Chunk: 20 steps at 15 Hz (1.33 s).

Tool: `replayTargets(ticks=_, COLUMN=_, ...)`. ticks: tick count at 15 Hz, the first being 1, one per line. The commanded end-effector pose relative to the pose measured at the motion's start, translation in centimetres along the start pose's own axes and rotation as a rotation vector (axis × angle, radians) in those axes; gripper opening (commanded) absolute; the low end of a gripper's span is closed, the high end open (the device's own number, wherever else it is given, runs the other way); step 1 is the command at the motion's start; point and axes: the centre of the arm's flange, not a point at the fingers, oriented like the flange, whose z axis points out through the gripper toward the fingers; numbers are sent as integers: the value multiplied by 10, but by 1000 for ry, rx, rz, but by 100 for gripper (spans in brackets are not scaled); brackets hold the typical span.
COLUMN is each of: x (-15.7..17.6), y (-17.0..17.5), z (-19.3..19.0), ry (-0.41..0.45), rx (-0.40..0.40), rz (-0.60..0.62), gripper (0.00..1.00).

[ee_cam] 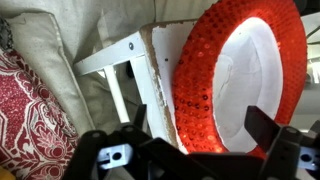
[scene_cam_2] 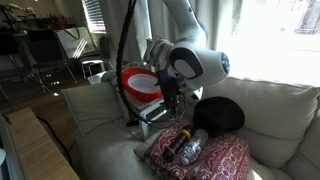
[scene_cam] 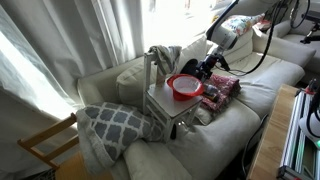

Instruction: Remove the striped towel from the orange bowler hat and flip the orange hat anticlockwise to make the crown of the hat face upwards

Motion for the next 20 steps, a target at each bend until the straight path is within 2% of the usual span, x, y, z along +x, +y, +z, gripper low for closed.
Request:
replayTargets(ticks=1, x=13, y=19, z=10, ry=-10, rx=94, rz=22, gripper=92)
replayTargets(ticks=2, x=13, y=20, z=13, ry=-9, rx=103, rz=32, gripper=88)
replayTargets(ticks=3, x=14, y=22, z=15, ry=-13, rx=115, rz=38, gripper=71)
replayTargets(ticks=4, x=15, y=22, z=16, ry=-15, rx=124, rz=41, gripper=61)
replayTargets(ticks=7, x=18, y=18, z=16, ry=-14, rx=141, rz=49, gripper=37)
replayTargets(ticks=11, x=20, y=0, z=4, ry=-19, rx=99, rz=51, gripper=7)
replayTargets(ticks=12, x=20, y=-7, z=0, ry=-19, rx=80, rz=53, gripper=2)
replayTargets(ticks=14, x=16, y=-28, z=-12, ry=-34, rx=25, rz=59, gripper=0)
replayTargets(ticks=16, x=13, y=-53, z=-26, ry=-21, rx=-65, rz=82, gripper=2)
replayTargets(ticks=20, x=2, y=-113, z=-49, ry=-99, rx=-249, rz=66, gripper=2)
